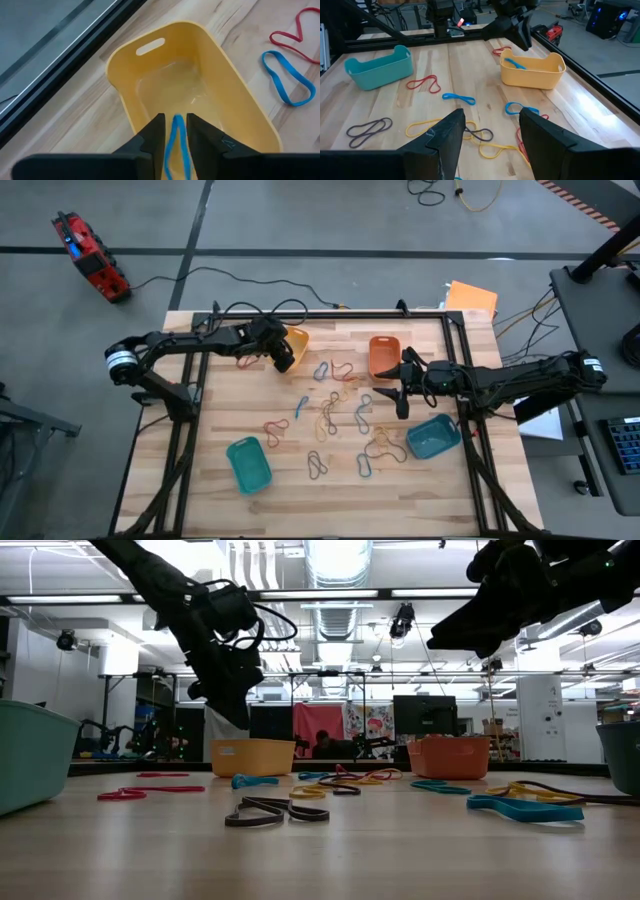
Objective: Sort rubber bands into baskets
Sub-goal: Put the red rubber band into the orange bin
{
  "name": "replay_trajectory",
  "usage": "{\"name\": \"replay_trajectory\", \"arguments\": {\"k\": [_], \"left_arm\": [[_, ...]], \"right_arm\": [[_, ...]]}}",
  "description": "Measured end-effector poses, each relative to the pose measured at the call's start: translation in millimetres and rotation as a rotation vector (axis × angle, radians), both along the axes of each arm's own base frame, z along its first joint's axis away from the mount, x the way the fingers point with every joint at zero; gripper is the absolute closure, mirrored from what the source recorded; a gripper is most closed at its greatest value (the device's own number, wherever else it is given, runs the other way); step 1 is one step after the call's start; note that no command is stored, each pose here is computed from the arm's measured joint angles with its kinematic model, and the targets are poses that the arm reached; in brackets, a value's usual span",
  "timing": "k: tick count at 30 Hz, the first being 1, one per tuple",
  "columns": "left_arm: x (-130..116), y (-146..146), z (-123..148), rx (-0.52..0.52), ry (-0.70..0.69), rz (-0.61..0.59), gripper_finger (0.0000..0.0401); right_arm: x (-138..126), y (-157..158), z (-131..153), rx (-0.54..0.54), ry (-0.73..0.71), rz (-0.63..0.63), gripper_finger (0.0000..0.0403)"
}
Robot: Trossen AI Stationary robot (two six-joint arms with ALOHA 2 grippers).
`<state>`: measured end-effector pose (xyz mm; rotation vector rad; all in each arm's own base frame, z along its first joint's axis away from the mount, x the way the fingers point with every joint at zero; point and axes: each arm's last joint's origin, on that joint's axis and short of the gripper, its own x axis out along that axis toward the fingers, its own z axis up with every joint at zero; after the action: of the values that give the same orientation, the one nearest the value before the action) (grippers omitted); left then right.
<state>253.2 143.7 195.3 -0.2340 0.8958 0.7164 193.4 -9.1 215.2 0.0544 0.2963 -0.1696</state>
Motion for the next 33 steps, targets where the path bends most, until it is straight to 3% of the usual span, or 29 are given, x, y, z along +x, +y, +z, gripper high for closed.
{"name": "replay_trajectory", "arguments": {"k": [9, 15, 17, 25, 33], "left_arm": [[-3.7, -2.5, 11.7, 0.049, 0.002, -0.083, 0.0313], [-17.0, -13.7, 37.8, -0.069, -0.161, -0.529, 0.0313], [-26.4, -17.2, 43.9, -0.097, -0.167, -0.589, 0.0313], [-57.2, -32.3, 67.4, -0.085, -0.128, -0.457, 0.0313], [-75.3, -43.6, 79.1, -0.065, -0.168, -0.445, 0.0313]], "right_arm": [[-0.1, -0.6, 0.0, -0.014, 0.002, -0.017, 0.0220], [-0.6, -4.2, 0.0, -0.113, 0.019, -0.119, 0.0220], [-0.7, -4.9, 0.7, -0.115, 0.012, -0.147, 0.0220], [-0.5, -5.0, 0.4, -0.091, 0.007, -0.157, 0.0220], [-0.5, -4.8, 0.3, -0.084, 0.006, -0.155, 0.0220]]}}
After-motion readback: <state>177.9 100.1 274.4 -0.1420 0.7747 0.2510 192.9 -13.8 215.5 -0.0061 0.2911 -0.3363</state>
